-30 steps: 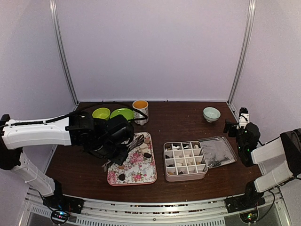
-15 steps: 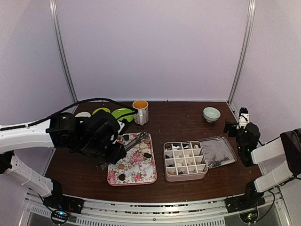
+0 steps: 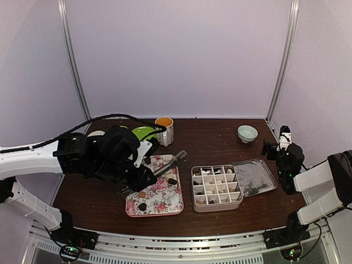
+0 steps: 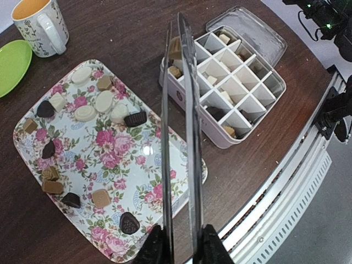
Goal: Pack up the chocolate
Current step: Place the fake chocolate in the empty pocket of the box.
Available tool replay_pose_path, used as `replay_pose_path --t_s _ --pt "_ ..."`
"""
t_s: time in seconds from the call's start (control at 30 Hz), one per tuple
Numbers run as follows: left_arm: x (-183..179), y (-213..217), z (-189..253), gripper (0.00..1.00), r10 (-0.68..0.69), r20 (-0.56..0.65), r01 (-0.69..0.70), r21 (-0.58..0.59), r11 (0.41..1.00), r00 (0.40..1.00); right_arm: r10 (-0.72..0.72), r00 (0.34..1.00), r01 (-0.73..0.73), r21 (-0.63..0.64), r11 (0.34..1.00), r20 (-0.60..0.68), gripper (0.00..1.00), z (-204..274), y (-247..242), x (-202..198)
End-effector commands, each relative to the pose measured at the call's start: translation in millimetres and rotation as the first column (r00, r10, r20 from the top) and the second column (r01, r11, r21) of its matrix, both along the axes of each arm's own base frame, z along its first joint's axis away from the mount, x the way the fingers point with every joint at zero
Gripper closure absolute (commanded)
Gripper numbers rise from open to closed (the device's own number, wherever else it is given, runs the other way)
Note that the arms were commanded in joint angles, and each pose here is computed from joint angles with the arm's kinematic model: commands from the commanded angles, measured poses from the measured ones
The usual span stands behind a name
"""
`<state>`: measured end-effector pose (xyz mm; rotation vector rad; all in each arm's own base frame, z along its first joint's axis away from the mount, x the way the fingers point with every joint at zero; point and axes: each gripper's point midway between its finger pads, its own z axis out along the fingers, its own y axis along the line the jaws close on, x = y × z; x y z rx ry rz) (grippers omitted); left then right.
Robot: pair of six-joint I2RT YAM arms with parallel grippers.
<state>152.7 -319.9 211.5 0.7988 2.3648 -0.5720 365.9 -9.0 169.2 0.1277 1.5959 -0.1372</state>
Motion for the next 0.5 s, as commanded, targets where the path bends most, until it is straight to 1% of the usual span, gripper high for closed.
replay_pose_path --t_s 0.0,0.47 --pt "-5.3 -19.0 17.8 0.8 -0.075 0.037 0.078 -0.091 0.993 0.996 -0.004 1.0 0.004 0.002 1.0 0.013 0.0 5.3 -1.5 3.1" --pt "-5.6 -26.3 24.5 0.8 -0.101 0.046 0.105 -0.097 0.99 0.994 -0.005 1.0 0.005 0.001 1.0 0.011 0.0 4.6 -1.9 2.8"
